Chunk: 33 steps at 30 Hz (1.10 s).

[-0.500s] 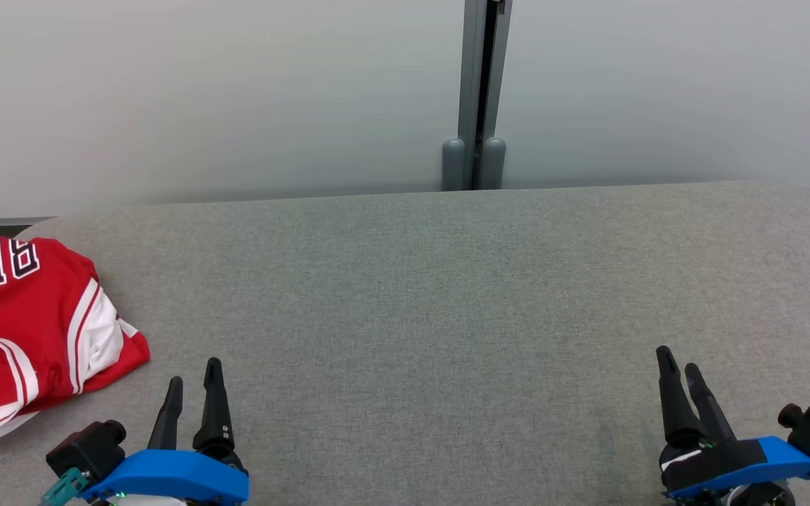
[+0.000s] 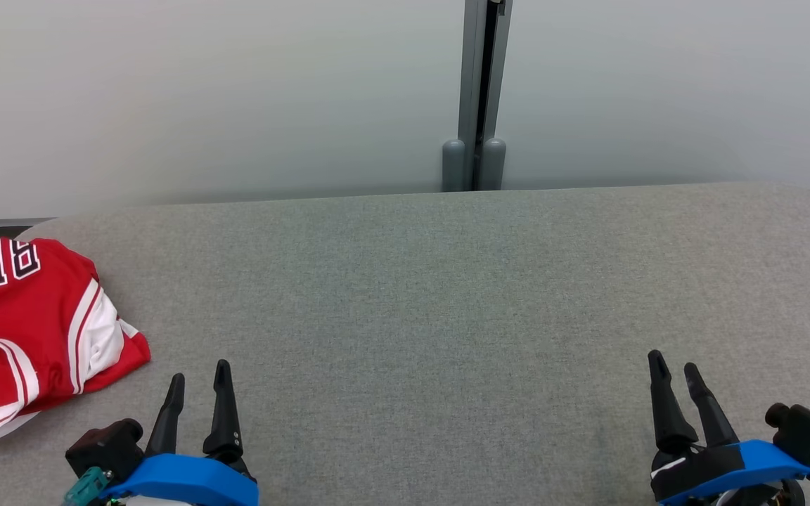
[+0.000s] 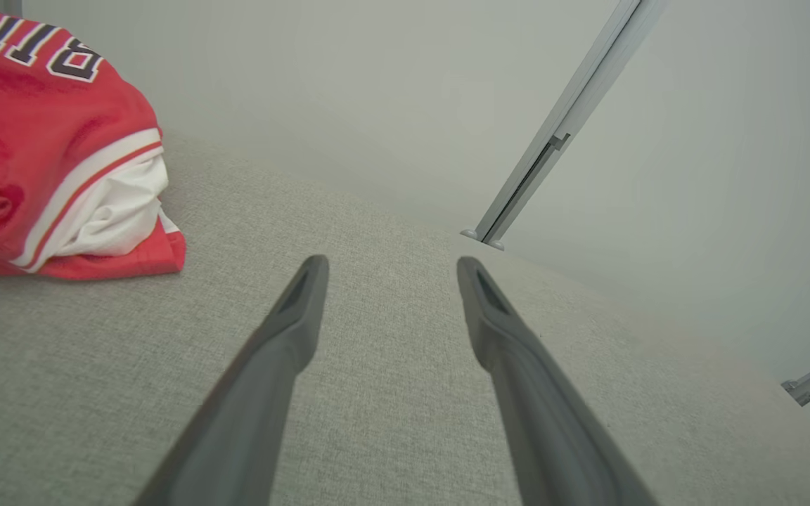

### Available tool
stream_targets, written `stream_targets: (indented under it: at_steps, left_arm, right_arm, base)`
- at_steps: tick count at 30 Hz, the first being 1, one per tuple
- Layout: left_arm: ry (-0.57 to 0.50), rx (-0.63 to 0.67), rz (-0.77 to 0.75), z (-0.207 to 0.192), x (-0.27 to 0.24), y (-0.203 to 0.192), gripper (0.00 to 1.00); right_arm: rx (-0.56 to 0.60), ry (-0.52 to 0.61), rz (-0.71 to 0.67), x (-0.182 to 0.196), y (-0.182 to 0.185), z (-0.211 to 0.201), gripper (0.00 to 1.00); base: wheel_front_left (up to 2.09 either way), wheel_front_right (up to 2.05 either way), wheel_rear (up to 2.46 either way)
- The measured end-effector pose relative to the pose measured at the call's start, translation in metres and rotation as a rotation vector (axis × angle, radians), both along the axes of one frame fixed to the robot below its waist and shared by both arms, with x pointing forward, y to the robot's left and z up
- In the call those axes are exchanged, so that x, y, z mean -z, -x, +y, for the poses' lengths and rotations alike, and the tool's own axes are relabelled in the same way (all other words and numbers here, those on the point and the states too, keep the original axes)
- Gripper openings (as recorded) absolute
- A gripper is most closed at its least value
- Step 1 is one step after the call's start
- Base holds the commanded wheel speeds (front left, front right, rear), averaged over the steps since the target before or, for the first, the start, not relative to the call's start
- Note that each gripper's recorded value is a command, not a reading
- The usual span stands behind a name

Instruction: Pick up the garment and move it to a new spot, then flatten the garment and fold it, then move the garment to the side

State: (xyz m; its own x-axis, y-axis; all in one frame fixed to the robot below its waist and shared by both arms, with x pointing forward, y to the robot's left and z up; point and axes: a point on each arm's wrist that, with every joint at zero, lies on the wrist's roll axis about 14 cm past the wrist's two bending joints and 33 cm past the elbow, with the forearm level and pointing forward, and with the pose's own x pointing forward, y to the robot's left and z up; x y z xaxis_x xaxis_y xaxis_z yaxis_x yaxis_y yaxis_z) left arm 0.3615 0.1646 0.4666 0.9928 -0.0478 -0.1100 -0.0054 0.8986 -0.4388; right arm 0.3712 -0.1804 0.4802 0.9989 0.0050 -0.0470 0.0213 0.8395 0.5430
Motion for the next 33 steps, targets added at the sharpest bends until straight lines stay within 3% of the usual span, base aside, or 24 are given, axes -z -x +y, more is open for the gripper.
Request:
stream_targets:
  at_steps: [21,33]
  left_arm:
    - [-0.187,0.035,-0.041,-0.0042,-0.0016,0.0038,1.0]
    - [-0.239,0.045,-0.055,-0.0074,-0.0002,0.006,1.0]
  right_arm:
    - [-0.04,0.187,-0.021,0.0011,0.0015,0.0073,1.0]
    - [-0.055,0.278,-0.026,0.004,0.0031,0.0085,1.0]
  base:
    - [0.0,0.0,0.0]
    - [0.0,0.0,0.0]
